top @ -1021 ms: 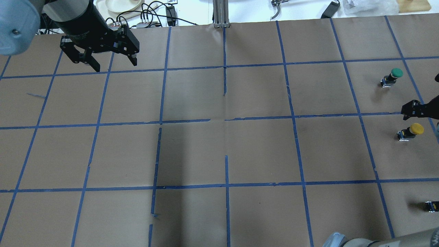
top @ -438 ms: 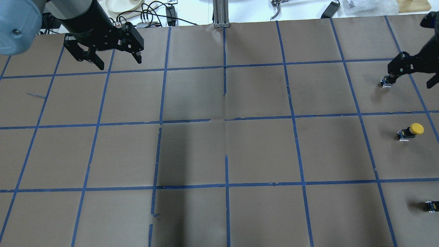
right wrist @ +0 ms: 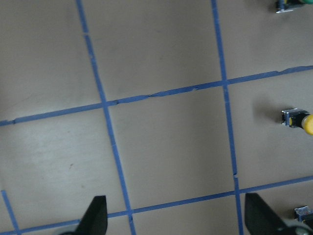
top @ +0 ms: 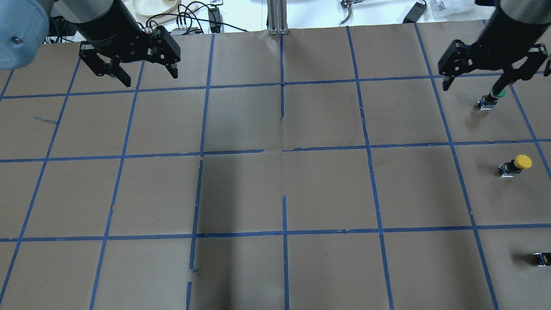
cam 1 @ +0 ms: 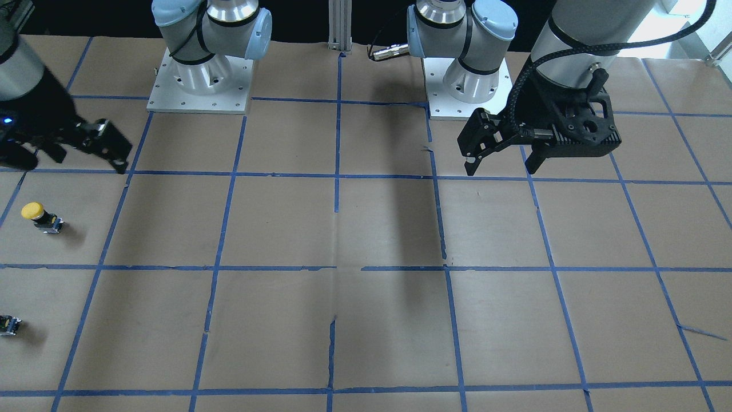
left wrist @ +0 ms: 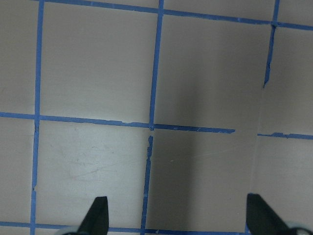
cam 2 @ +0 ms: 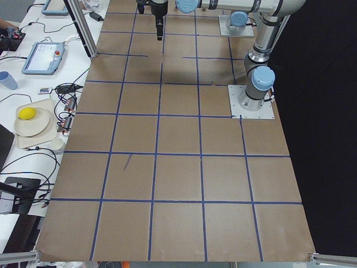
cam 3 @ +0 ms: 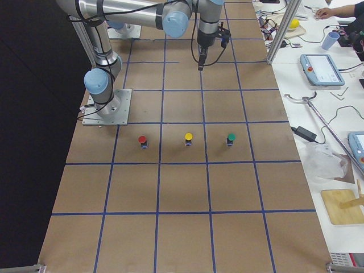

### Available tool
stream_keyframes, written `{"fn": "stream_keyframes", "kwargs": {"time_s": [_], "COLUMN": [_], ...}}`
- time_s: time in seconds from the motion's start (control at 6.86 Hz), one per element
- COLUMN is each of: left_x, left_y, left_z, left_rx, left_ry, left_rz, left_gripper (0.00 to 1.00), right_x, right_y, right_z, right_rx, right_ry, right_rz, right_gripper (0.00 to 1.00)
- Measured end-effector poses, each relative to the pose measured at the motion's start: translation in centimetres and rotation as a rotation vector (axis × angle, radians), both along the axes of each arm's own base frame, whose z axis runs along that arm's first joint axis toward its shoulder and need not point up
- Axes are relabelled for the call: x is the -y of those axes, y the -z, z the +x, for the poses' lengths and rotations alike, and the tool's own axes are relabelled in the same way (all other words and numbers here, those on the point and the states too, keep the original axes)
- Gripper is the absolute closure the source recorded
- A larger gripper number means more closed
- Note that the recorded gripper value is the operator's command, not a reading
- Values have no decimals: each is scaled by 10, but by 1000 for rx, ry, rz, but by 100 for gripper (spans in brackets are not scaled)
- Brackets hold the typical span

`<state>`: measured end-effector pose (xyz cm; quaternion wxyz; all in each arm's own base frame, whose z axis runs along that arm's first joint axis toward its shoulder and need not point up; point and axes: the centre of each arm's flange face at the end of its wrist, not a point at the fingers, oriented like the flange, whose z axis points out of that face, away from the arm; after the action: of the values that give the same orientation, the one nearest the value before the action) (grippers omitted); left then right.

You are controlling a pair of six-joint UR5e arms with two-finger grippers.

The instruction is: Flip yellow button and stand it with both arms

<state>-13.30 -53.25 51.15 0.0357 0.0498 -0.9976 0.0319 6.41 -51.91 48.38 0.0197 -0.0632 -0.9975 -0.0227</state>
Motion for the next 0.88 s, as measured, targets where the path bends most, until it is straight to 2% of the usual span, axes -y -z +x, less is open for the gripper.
{"fn": "stream_keyframes", "kwargs": {"time_s": [0.29,0.44,0.88], "left_x": [0,0,-1], "left_y": [-1,-1,-3], "left_z": [0,0,0], "left_rx": [-12,-15,-17], "left_ry": [-1,-1,-3], "left_rz": [-1,-2,-6], "left_gripper": [1,1,1], "right_x": [-28,-38,-41], "right_y": [-25,-36,-42], "right_z": [92,117,135], "right_rx": [14,38,87], "right_ry": [-152,-196,-221], "right_rz": [-34,-55,-74], "right_gripper": [0,0,0]}}
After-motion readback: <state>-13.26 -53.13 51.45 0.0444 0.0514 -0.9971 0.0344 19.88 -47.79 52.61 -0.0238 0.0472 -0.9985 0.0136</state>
